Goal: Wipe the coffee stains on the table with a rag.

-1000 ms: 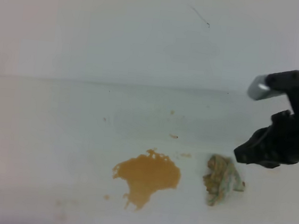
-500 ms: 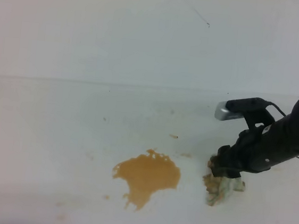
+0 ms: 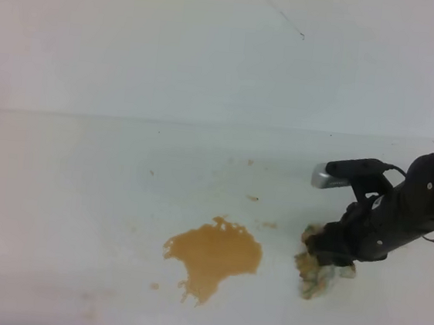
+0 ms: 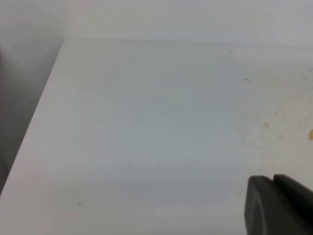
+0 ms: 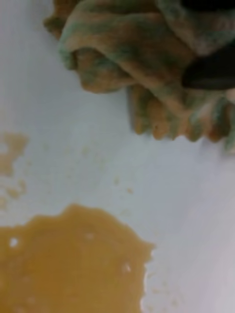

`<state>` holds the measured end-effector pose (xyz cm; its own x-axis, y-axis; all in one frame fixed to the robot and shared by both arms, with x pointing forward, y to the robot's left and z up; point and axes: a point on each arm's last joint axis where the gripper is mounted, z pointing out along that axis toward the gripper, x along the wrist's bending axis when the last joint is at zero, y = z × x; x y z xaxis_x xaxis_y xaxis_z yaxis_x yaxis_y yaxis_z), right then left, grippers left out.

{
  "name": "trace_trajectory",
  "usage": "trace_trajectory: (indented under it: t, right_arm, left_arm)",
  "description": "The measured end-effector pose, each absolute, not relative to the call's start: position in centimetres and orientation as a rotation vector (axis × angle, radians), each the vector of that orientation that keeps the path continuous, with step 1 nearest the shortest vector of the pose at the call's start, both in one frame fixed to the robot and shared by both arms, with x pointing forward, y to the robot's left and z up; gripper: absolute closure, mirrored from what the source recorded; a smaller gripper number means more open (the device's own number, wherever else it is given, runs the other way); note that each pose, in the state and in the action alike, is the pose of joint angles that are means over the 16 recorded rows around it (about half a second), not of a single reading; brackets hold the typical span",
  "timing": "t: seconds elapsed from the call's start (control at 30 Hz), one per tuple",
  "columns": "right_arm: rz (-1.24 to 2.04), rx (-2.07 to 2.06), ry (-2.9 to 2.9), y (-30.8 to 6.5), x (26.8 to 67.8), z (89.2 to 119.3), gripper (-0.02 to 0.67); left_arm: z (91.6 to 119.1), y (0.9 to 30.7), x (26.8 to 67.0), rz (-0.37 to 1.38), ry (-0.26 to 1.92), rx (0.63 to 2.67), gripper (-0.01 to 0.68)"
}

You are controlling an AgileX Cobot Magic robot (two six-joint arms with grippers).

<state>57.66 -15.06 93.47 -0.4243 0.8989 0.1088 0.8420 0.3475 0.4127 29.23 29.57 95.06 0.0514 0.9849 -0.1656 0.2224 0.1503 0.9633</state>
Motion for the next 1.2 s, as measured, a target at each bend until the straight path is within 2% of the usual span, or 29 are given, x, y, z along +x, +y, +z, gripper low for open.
trace_trajectory:
  t: [0.17,0.27,0.57,0.7,0.87,1.2]
  right_arm:
    - [0.660,1.623,2.443,-14.7,58.2,94.6,0.582]
    - [0.719,1.625,2.435,-14.2,58.8,96.0,0.631]
    - [1.089,1.538,2.511,-10.5,59.3,101.3,0.643]
    - [1.280,1.466,2.581,-7.9,58.7,102.4,0.643]
    - [1.418,1.443,2.666,-4.8,58.0,101.2,0.643]
    - [1.333,1.583,2.735,-2.0,58.3,94.5,0.643]
  left_arm:
    - [95.1,29.6,29.2,0.928,1.385,1.276,0.674]
    - [95.1,29.6,29.2,0.928,1.385,1.276,0.674]
    - [95.1,29.6,29.2,0.928,1.385,1.276,0.674]
    - [95.1,29.6,29.2,0.928,1.385,1.276,0.674]
    - [95.1,29.6,29.2,0.928,1.385,1.276,0.674]
    - [95.1,29.6,29.2,0.928,1.385,1.276,0.674]
